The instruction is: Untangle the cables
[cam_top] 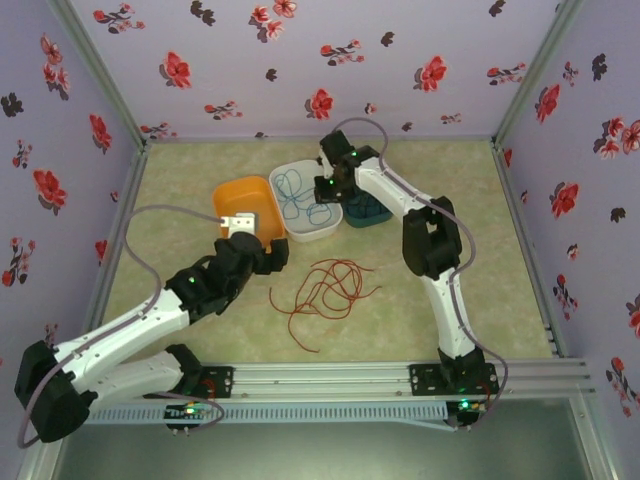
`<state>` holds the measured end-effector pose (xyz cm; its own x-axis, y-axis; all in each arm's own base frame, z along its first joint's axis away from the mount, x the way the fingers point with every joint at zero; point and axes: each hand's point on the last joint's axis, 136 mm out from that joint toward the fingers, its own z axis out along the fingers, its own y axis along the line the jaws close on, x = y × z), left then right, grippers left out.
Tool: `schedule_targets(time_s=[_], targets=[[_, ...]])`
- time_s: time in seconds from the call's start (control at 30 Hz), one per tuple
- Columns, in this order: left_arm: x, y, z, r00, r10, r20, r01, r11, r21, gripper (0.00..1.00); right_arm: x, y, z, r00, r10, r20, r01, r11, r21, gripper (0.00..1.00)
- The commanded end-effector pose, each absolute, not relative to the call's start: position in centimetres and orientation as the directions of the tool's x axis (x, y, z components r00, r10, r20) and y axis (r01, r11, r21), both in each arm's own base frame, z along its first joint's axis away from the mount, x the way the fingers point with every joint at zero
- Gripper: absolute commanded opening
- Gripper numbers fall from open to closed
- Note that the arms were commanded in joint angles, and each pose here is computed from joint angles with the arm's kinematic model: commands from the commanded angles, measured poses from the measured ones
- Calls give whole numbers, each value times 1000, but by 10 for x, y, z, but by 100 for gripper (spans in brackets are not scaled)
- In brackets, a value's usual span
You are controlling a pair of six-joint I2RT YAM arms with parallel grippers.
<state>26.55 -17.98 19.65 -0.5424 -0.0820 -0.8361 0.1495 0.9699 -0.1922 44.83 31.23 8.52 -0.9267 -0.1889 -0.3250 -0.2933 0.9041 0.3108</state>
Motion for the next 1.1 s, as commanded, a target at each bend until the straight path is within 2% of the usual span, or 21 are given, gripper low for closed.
schedule_targets(time_s=[0.0,0.33,0.43,0.5,0.6,0.63,0.67,1.07], targets=[[267,-183,196,-575,-102,-811,140,965,-221,100,446,305,128,-902,-144,-406,-286,904,316,21],[262,-203,155,-735,-43,-677,176,952,-251,99,405,264,162,-857,-50,-513,-238,922,307,41],[256,-212,142,-779,-5,-627,205,943,-261,96,389,243,168,-843,-30,-537,-208,939,274,47],[250,-216,132,-807,24,-589,223,937,-268,93,377,227,169,-834,-24,-551,-183,954,236,54],[236,-220,117,-852,73,-519,248,928,-277,90,358,205,169,-813,-15,-581,-146,973,179,71],[231,-222,113,-864,91,-496,260,923,-283,89,351,197,168,-806,-10,-592,-129,979,158,81],[226,-222,108,-876,108,-469,267,920,-287,88,345,190,166,-799,-9,-601,-116,983,140,98],[163,-237,80,-926,286,-246,361,861,-358,76,275,175,144,-766,-117,-633,-143,990,-9,99]])
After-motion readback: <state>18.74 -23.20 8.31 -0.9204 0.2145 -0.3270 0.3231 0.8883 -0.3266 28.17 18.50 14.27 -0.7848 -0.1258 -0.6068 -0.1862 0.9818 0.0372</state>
